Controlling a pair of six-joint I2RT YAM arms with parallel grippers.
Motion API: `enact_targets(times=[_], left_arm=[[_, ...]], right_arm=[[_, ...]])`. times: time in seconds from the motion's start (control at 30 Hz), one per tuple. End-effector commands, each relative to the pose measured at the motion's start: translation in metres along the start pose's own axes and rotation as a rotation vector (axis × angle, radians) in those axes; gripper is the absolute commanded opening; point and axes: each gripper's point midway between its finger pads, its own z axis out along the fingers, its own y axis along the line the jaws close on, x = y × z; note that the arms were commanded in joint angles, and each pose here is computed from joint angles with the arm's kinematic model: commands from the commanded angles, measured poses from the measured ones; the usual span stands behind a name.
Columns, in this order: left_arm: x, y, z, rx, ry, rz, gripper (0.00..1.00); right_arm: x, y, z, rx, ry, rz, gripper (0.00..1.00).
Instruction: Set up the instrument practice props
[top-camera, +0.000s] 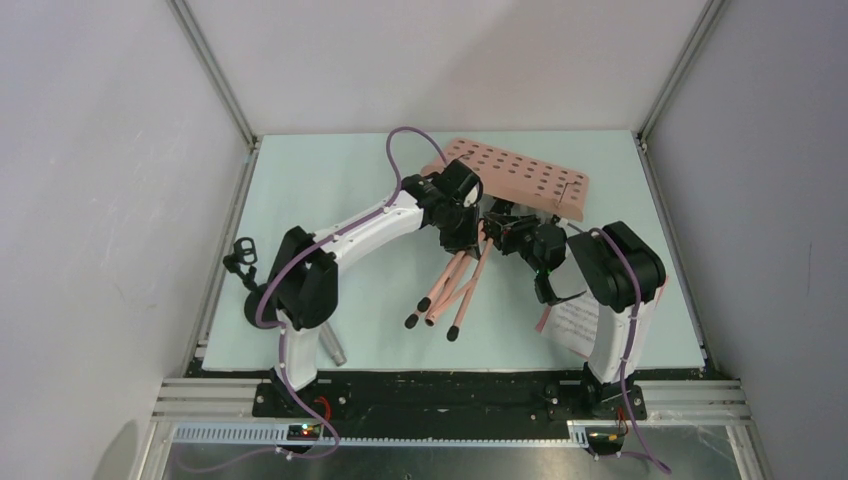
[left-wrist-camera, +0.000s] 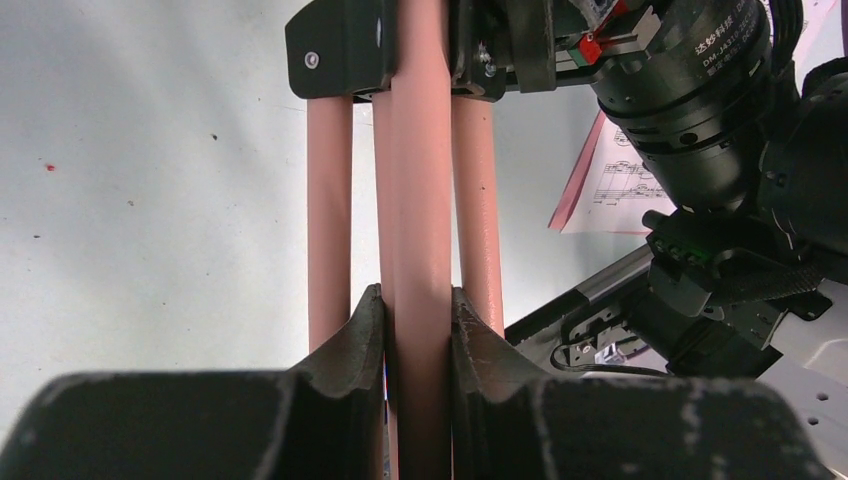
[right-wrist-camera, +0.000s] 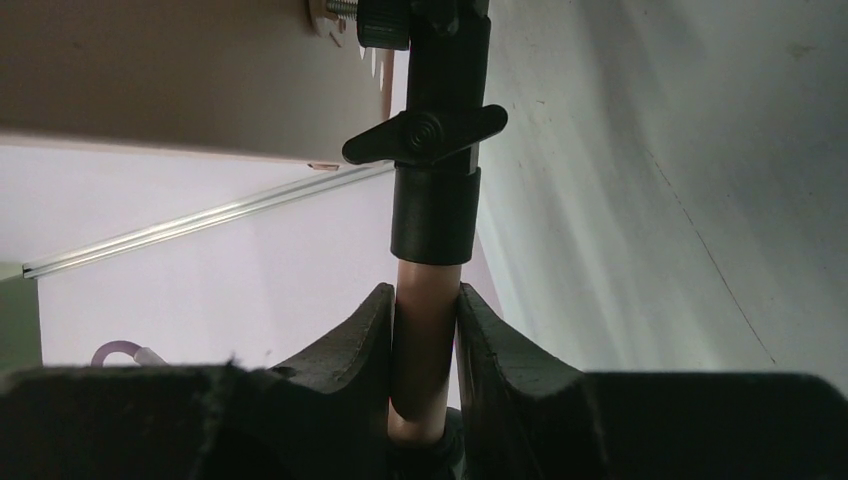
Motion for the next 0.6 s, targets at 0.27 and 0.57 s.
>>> enact_targets(times=[0.27, 0.57], left_arm=[[-0.002, -0.057, -0.082, 0.252, -0.137, 0.184, 0.0], [0.002, -0.022, -0.082, 0.125, -0.197, 0.275, 0.0]], right_arm=[[0.003, 0.049, -0.003, -0.115, 0.009, -0.186, 0.0], [0.023, 0.099, -0.036, -0.165, 0.0, -0.513, 0.0]])
